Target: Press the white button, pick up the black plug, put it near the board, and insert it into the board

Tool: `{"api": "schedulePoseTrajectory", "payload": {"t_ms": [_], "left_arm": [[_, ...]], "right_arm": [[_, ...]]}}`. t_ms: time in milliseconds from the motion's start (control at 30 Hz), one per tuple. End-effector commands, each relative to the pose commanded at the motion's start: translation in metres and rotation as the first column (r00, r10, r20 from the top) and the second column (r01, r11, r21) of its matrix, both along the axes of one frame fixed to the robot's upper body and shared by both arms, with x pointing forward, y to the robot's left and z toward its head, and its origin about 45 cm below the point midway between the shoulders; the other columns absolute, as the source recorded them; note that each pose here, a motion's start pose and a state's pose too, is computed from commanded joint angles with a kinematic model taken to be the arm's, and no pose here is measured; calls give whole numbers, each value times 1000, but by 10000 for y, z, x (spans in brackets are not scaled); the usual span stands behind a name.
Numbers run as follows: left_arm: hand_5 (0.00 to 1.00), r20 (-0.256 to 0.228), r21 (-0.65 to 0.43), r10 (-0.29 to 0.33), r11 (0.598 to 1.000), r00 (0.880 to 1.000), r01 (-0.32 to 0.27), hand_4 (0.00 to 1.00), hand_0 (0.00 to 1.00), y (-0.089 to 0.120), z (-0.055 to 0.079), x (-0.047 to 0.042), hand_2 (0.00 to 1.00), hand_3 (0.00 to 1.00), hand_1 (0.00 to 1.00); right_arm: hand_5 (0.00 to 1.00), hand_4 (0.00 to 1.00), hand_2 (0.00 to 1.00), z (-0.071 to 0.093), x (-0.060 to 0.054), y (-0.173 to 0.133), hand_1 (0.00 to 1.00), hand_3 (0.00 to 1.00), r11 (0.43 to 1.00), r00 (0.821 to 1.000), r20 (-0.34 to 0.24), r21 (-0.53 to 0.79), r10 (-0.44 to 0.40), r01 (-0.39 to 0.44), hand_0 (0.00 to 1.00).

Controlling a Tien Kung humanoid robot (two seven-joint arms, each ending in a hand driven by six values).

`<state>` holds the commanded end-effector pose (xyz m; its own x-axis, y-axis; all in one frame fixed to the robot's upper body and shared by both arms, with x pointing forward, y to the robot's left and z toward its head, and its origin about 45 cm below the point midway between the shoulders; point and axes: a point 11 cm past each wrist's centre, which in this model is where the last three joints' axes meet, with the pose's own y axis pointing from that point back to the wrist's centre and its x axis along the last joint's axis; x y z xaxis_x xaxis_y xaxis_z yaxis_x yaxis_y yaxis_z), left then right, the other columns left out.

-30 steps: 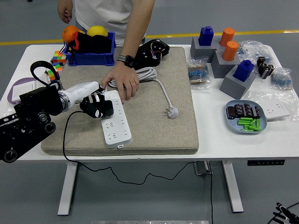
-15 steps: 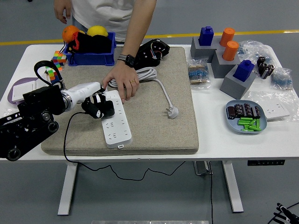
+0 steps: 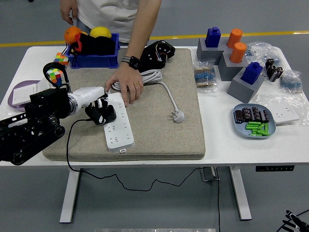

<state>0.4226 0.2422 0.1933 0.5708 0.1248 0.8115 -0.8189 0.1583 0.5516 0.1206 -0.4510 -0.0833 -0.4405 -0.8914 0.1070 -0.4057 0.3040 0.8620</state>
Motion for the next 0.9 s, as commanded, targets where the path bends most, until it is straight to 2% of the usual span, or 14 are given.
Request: {"api": "schedulePoseTrajectory", "payload": {"t_ms": [600, 900], "left_arm": [[2, 12, -15, -36, 999, 999, 36, 642, 317, -102, 16, 13, 244, 296, 289], [2, 7, -44, -24, 999, 1000, 25, 651, 346, -69, 36, 31, 250, 302, 303]], "right_arm": [[464, 718, 618, -4, 7, 16, 602, 617, 1000, 1000, 3, 3, 0, 0, 774], [462, 719, 618, -8, -1, 19, 602, 618, 1000, 1000, 0, 3, 2, -2, 776]]}}
